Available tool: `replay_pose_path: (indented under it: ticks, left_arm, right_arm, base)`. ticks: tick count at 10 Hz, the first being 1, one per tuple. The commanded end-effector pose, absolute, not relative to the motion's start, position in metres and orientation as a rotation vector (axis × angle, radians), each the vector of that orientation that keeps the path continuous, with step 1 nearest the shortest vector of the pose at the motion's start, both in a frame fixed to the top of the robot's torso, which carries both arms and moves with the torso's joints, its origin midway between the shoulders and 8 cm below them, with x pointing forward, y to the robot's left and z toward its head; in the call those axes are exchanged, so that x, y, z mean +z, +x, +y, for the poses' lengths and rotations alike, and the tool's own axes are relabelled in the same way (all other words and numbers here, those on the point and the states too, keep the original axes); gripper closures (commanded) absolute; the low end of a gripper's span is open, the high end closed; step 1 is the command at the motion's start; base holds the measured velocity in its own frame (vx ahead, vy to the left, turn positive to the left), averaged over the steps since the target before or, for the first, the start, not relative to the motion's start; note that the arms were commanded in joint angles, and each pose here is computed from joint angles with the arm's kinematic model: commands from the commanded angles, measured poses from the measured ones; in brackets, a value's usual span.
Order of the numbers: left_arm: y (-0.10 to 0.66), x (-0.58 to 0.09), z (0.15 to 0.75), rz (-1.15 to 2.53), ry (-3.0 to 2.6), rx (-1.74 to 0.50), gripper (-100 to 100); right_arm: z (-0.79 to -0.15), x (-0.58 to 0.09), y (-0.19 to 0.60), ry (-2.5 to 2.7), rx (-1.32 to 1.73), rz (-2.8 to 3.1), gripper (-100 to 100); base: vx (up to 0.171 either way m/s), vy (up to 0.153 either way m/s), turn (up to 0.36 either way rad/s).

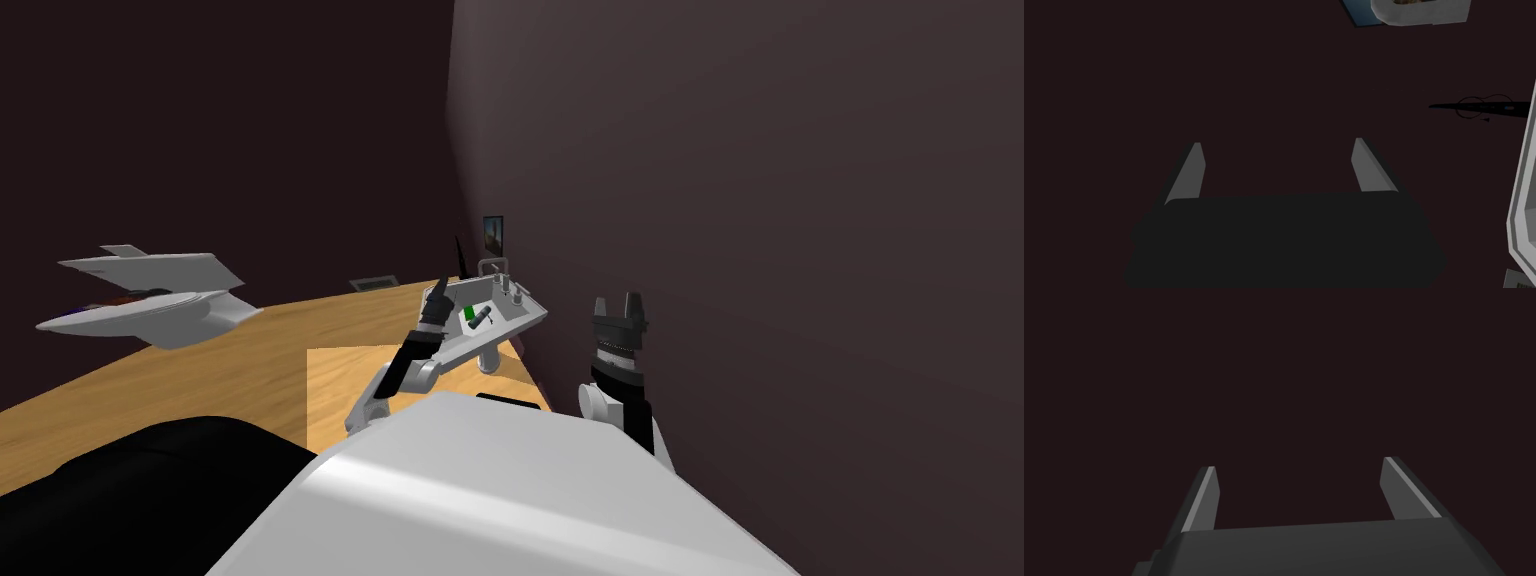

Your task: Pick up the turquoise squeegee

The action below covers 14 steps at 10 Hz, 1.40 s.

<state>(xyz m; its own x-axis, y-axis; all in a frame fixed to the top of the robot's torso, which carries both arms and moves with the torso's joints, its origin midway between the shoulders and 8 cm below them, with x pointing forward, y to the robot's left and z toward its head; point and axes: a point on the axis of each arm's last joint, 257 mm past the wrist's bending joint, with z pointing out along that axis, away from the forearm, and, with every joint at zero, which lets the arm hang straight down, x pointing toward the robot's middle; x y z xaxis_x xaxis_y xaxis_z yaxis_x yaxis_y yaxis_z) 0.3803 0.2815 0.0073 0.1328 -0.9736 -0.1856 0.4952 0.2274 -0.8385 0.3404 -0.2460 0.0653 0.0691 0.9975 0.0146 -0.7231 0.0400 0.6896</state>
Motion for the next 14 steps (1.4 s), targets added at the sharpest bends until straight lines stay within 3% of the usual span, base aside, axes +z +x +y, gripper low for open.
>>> replay_pose_path:
  ticks: [1, 14]
  left_arm:
    - [0.391, -0.008, 0.291, 0.894, -0.752, -1.189, -100]
    - [0.431, -0.111, 0.352, 1.118, -1.126, -1.059, -100]
  right_arm:
    - [-0.246, 0.065, 0.34, 0.621, 1.428, 0.558, 0]
    - [-0.246, 0.065, 0.34, 0.621, 1.428, 0.558, 0]
  base:
    - [0.027, 0.024, -0.154]
    - [0.021, 0.028, -0.138]
